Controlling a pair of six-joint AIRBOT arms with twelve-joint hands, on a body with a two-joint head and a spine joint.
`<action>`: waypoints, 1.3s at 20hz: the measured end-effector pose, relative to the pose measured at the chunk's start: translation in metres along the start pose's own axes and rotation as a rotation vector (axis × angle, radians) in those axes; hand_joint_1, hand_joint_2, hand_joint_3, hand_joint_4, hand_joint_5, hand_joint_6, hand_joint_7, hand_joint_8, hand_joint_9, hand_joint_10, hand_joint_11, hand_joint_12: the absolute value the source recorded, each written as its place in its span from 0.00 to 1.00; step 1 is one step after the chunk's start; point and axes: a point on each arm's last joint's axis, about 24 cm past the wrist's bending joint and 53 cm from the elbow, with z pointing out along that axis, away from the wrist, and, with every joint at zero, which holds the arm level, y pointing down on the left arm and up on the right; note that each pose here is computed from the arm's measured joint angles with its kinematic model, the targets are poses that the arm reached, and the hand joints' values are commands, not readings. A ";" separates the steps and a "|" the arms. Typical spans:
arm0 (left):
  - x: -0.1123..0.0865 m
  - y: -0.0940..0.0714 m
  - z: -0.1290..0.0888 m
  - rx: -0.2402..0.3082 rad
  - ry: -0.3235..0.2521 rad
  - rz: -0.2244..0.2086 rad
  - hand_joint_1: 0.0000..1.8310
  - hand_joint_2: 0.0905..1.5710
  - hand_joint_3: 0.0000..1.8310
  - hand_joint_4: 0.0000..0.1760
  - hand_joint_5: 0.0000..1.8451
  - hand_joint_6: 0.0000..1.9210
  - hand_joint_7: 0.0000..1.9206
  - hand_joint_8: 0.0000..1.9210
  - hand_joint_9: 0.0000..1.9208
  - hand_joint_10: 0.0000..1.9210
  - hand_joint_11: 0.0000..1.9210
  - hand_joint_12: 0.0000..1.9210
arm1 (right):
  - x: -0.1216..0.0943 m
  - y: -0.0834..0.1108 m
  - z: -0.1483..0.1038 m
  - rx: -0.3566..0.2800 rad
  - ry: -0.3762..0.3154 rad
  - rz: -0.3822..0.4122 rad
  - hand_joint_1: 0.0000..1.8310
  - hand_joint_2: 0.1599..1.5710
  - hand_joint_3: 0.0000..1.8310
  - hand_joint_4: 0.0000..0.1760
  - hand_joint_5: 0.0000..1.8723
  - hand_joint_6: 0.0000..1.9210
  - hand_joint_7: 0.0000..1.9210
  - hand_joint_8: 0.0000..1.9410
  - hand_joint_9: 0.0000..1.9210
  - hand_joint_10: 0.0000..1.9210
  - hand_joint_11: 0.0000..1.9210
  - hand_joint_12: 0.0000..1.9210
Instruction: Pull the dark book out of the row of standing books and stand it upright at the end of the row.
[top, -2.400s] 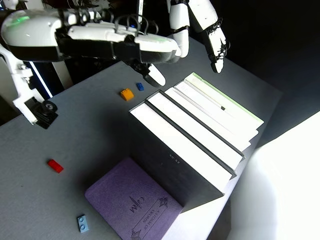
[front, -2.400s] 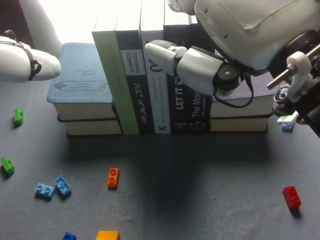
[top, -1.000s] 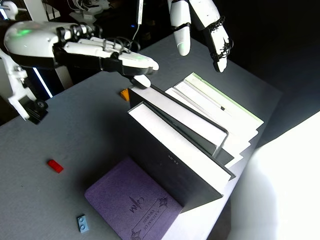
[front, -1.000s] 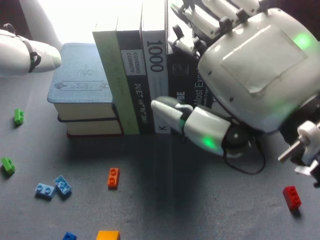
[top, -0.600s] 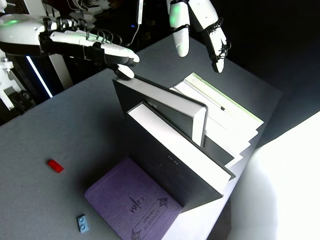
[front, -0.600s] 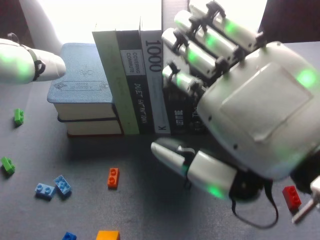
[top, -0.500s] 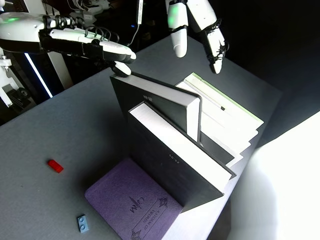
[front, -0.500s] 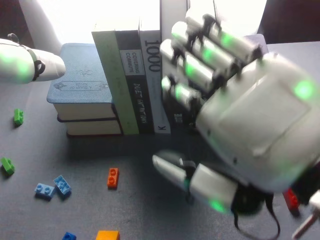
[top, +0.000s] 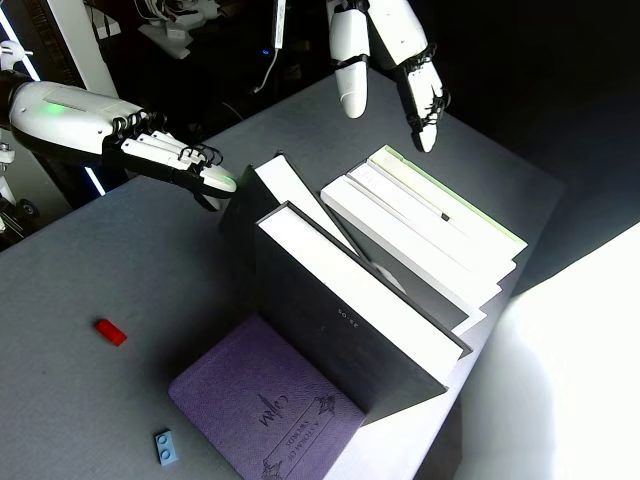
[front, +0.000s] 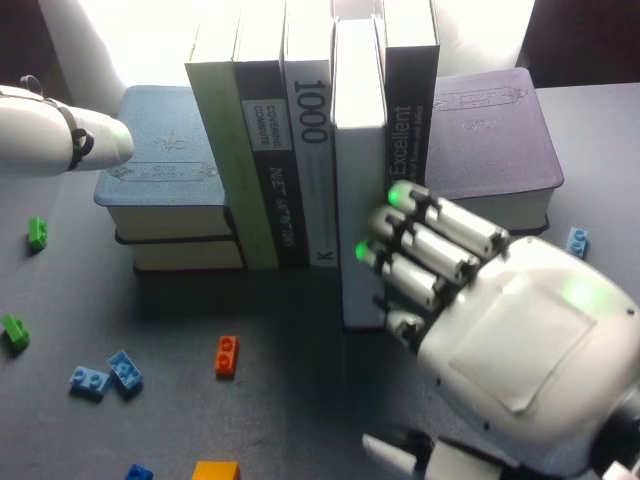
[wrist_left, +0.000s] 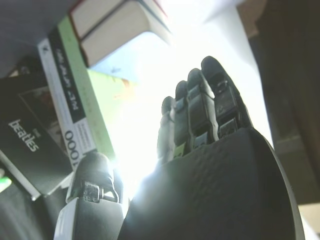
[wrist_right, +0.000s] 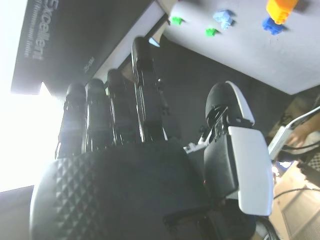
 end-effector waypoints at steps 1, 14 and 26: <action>0.001 0.000 0.000 0.000 0.002 0.000 0.00 0.77 0.00 0.26 0.08 0.00 0.10 0.00 0.11 0.00 0.00 0.32 | 0.005 0.001 -0.001 -0.005 0.015 -0.002 0.00 0.75 0.00 0.00 0.37 0.00 0.09 0.00 0.04 0.00 0.00 0.06; 0.001 0.003 0.000 -0.007 0.003 0.002 0.00 0.77 0.00 0.27 0.08 0.00 0.09 0.00 0.11 0.00 0.00 0.34 | 0.034 0.024 -0.024 -0.054 0.114 0.016 0.00 0.75 0.00 0.00 0.36 0.00 0.10 0.00 0.03 0.00 0.00 0.01; 0.001 0.003 0.000 -0.008 0.003 0.003 0.01 0.78 0.00 0.14 0.25 0.02 0.29 0.02 0.28 0.05 0.00 0.71 | -0.097 0.014 -0.041 -0.006 -0.199 0.085 0.03 0.73 0.00 0.00 0.40 0.01 0.37 0.02 0.37 0.09 0.03 0.74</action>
